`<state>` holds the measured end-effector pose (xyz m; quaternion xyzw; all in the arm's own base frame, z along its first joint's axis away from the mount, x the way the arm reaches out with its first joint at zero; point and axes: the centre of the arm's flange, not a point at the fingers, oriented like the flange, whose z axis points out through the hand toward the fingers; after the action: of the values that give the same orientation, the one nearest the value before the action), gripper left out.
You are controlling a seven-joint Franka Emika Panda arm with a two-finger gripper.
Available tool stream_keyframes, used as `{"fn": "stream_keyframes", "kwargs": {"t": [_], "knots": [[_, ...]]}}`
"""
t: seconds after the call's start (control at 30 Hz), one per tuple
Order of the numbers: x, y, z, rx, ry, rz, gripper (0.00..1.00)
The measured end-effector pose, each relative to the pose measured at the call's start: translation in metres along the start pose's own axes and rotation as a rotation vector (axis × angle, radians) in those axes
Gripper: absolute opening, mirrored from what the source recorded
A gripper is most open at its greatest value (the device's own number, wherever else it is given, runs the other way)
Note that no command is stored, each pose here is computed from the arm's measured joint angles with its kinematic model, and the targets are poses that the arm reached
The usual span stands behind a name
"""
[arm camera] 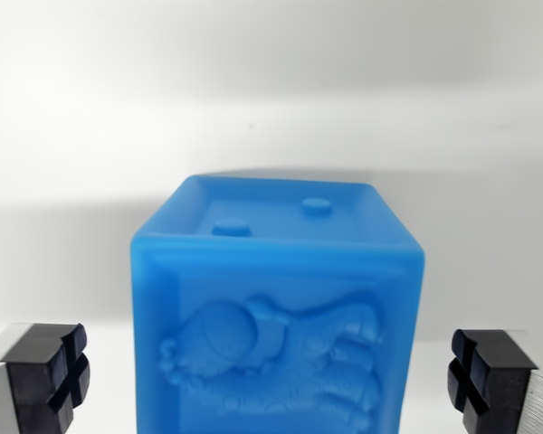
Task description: Stack cube
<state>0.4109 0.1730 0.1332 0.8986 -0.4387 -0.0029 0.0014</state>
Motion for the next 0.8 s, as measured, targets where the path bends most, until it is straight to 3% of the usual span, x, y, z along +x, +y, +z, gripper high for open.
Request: {"fn": "stream_keyframes", "kwargs": {"t": [0.47,0.5,0.8], "knots": [[0.0,0.0,0.018,0.0009,0.0014,0.0,1.0],[0.0,0.0,0.018,0.0009,0.0015,0.0,0.0],[0.0,0.0,0.018,0.0015,0.0018,0.0,0.0]]}}
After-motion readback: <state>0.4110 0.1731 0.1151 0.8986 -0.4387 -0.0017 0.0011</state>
